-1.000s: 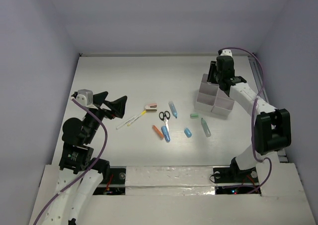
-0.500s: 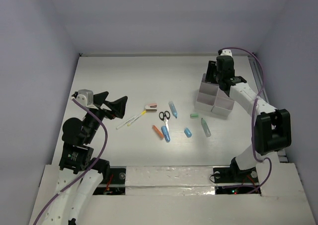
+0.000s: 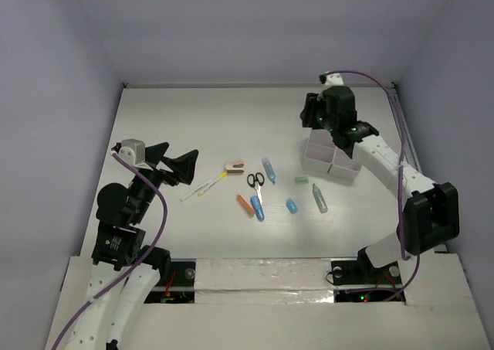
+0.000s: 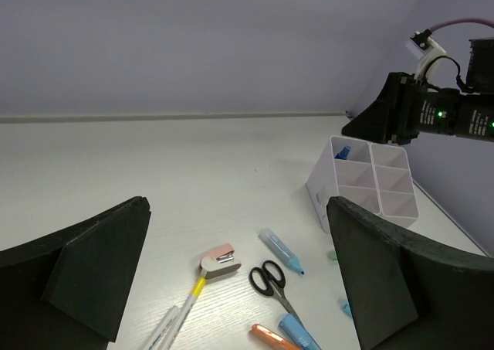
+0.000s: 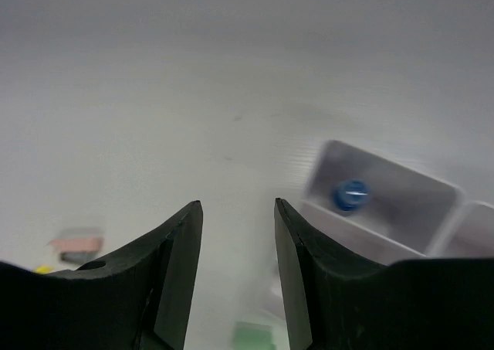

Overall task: Sort the stationery into containers
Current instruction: Place the stationery in the storage box, then pick up the stapler from the center of the board.

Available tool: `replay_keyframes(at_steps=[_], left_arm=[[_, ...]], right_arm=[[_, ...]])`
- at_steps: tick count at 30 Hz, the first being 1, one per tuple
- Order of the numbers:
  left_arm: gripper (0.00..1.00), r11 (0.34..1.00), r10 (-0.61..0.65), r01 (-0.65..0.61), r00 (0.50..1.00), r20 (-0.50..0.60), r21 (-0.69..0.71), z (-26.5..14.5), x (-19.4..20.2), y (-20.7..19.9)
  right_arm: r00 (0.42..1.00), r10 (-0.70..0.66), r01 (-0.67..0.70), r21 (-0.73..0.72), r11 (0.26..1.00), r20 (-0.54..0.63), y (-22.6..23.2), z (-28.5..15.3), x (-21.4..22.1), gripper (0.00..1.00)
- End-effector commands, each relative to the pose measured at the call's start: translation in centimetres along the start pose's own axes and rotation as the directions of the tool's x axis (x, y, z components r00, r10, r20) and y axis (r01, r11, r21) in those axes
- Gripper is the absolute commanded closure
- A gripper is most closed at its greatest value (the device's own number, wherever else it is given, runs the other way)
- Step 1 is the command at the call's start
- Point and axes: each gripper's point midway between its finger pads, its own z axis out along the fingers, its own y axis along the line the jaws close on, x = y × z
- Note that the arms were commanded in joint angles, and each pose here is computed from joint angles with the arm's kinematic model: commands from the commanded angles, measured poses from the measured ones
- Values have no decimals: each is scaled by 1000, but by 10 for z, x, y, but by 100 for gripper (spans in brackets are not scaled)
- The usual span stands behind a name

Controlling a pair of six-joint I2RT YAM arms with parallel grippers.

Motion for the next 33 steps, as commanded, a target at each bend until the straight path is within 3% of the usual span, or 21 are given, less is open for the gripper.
replay_keyframes(at_steps=[1, 7, 15, 20, 33], left_arm=[[1, 999, 20, -23, 997, 74, 37, 1, -25, -11], [1, 999, 22, -24, 997, 79, 32, -1, -26, -10], [1, 999, 21, -24, 996, 81, 34, -2, -27, -11], [1, 999, 23, -26, 996, 85, 37, -2, -28, -11], [1, 999, 21, -25, 996, 81, 44, -2, -27, -12]], right_arm=[[992, -127, 127, -303, 944, 21, 94, -14, 10, 52], [938, -341, 244, -570, 784, -67, 172, -11, 75, 47], [860, -494, 255, -729, 635, -129, 207, -4, 135, 40], [815, -541, 233, -737, 634, -207, 209, 23, 170, 37], [785, -583, 293, -705, 646, -209, 212, 65, 185, 39]])
